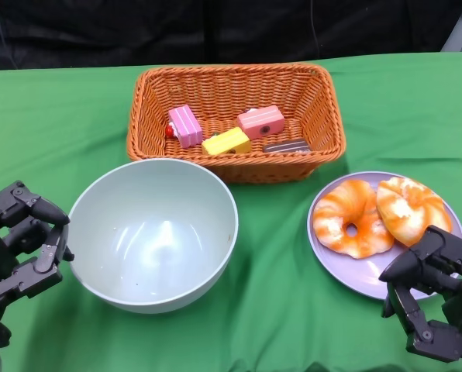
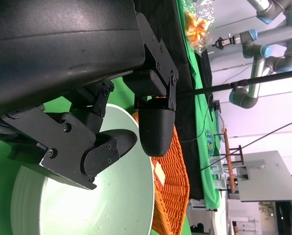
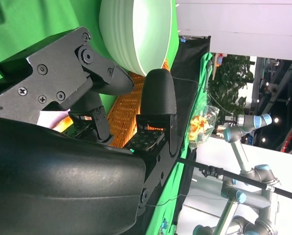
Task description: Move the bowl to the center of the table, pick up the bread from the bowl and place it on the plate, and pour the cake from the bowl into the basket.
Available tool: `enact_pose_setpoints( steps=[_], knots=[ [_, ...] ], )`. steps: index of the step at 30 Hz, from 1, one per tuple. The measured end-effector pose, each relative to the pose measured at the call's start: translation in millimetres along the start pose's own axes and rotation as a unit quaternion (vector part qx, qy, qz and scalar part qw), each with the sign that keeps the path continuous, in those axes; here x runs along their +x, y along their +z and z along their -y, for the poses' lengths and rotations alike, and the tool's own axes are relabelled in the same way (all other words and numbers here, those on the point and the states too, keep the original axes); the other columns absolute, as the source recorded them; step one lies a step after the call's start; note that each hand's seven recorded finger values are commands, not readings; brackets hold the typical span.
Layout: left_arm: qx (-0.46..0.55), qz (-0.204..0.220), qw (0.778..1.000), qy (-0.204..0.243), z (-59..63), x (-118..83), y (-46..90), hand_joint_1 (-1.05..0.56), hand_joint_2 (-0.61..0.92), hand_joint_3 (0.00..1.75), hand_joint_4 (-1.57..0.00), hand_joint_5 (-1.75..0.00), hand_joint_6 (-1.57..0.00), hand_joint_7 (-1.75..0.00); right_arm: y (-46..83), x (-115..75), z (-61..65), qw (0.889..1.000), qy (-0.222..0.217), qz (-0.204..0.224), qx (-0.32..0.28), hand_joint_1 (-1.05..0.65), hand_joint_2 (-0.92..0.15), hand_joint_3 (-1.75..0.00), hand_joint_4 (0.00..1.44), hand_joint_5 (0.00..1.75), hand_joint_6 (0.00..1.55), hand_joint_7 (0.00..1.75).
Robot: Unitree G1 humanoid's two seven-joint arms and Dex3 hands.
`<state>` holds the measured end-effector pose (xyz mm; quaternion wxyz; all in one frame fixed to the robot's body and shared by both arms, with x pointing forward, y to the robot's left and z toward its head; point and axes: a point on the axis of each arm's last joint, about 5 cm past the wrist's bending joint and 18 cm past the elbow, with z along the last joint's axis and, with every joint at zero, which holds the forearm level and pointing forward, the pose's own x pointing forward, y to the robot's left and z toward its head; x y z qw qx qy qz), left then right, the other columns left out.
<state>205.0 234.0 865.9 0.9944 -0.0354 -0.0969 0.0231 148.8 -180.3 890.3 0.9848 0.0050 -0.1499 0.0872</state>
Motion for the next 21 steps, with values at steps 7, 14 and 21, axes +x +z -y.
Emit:
enact_pose_setpoints(
  steps=[7, 14, 21],
  knots=[
    [0.001, 0.000, 1.000, 0.000, -0.3, 0.0, 1.1, -0.07, 0.59, 1.03, -0.78, -1.72, -0.72, -1.37, 3.0, 0.6, -0.3, 1.000, -0.003, 0.005, -0.002, -0.02, -0.58, -1.04, 0.69, 1.63, 0.65, 1.39],
    [0.001, 0.002, 1.000, -0.001, -0.3, 0.0, 2.3, -0.08, 0.61, 1.02, -0.77, -1.72, -0.73, -1.38, 2.7, -0.3, -0.4, 1.000, -0.005, 0.003, -0.003, -0.01, -0.57, -1.05, 0.69, 1.62, 0.65, 1.38],
    [0.000, -0.001, 1.000, 0.001, -0.9, -2.7, 1.3, -0.08, 0.60, 1.02, -0.77, -1.74, -0.74, -1.37, 2.4, -0.3, -0.4, 1.000, -0.005, 0.003, -0.003, -0.02, -0.56, -1.07, 0.70, 1.61, 0.67, 1.36]
  ],
)
